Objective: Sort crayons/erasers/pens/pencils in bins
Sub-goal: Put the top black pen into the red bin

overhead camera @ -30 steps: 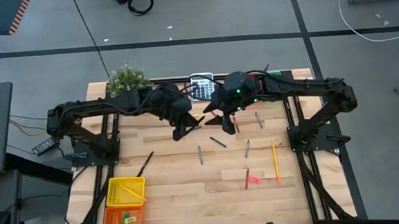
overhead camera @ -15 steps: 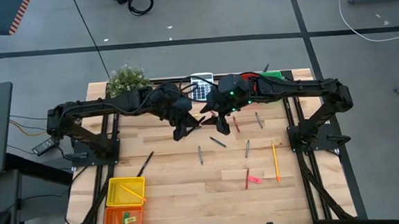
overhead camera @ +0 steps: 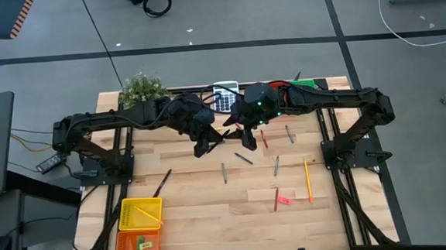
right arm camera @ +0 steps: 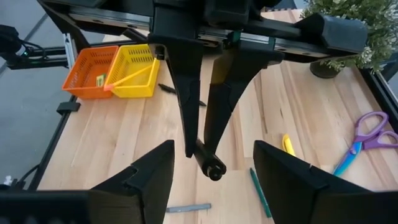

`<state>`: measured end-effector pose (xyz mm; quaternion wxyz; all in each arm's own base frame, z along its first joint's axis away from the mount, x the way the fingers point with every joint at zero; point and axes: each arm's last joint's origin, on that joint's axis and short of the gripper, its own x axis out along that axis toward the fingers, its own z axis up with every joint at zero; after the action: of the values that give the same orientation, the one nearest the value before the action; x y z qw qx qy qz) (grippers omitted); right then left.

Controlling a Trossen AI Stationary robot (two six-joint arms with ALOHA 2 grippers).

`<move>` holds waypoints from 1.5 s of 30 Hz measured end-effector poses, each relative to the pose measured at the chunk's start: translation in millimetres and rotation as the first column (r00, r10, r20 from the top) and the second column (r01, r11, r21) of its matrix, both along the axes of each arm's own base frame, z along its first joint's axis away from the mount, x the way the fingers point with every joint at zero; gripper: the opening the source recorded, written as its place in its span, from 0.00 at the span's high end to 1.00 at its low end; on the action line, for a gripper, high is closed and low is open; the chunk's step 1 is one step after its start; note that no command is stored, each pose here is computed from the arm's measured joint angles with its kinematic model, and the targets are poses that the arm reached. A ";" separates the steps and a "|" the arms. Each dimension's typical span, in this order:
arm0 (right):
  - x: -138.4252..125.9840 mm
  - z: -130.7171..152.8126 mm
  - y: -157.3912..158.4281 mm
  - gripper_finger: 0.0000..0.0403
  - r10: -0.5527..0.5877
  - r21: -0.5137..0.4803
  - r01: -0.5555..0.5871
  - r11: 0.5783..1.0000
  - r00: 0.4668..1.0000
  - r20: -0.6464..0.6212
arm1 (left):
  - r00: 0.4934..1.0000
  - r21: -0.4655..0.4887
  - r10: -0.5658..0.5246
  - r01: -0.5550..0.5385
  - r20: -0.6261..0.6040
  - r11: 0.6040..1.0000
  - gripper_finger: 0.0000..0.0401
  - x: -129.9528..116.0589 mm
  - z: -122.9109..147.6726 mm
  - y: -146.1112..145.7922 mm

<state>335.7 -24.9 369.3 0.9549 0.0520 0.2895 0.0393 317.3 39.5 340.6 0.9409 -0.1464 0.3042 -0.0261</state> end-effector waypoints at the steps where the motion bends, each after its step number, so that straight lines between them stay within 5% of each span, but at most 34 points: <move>1: 0.0 0.0 0.0 0.45 0.000 0.000 0.000 1.000 1.000 0.000 | 1.000 -0.001 0.001 -0.001 0.000 1.000 0.92 0.0 0.0 0.0; 19: 0.3 0.6 0.0 0.60 -0.004 0.006 0.004 1.000 1.000 0.007 | 1.000 -0.007 0.006 -0.006 0.014 1.000 0.91 0.9 1.2 0.1; 45: -1.3 -1.4 0.6 0.62 0.008 0.004 -0.008 1.000 1.000 -0.019 | 1.000 -0.014 0.011 -0.010 0.012 1.000 0.91 0.9 1.2 -0.1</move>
<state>334.4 -24.3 367.9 0.9519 0.0531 0.2986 0.0434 318.2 39.4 341.8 0.9419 -0.1546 0.2973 -0.0242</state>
